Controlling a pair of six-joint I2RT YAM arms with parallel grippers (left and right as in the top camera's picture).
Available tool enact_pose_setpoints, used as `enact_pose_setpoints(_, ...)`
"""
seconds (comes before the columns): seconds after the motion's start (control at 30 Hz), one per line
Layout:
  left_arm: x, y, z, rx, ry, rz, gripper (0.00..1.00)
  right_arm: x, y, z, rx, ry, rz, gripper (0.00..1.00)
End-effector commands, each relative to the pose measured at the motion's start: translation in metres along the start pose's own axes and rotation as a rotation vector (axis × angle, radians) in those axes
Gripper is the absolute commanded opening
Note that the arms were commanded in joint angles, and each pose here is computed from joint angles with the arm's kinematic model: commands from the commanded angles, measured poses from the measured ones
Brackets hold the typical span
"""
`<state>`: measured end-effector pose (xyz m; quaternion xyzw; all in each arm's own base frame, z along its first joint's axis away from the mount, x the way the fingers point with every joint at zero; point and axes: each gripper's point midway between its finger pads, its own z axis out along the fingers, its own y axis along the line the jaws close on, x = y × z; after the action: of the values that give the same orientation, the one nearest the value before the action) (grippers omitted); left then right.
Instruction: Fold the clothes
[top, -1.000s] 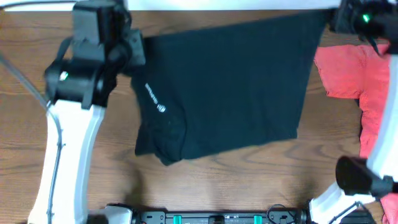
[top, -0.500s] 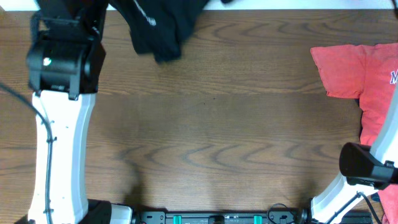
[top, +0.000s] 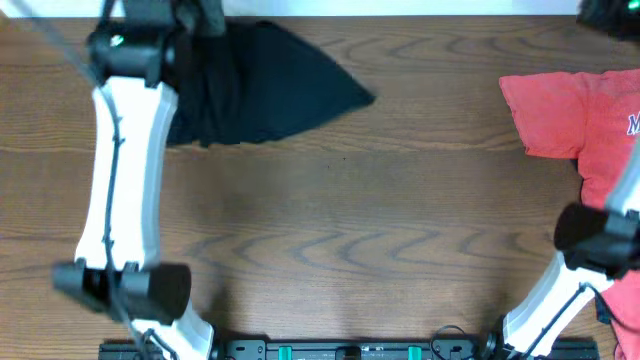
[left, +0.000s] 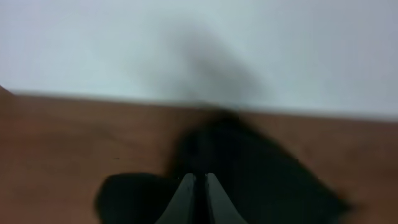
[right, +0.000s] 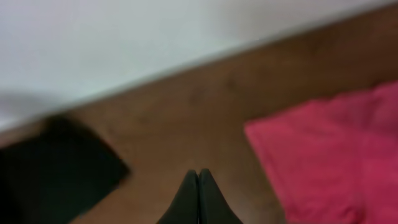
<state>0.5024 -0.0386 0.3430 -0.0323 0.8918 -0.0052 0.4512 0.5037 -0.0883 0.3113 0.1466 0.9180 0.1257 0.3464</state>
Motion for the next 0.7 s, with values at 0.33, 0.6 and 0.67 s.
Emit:
enact_pose_setpoints(0.33,0.005,-0.037,0.012,0.079,0.010,0.008,0.33,0.049,0.058,0.049,-0.096,0.177,-0.239,0.54)
enact_pose_setpoints(0.6,0.001,-0.023,0.000,0.008,-0.007,0.007,0.29,0.068,0.085,0.051,-0.138,0.228,-0.277,0.52)
enact_pose_setpoints(0.67,0.005,-0.022,-0.003,0.005,0.008,0.009,0.41,0.075,0.088,0.050,-0.149,0.251,-0.288,0.63)
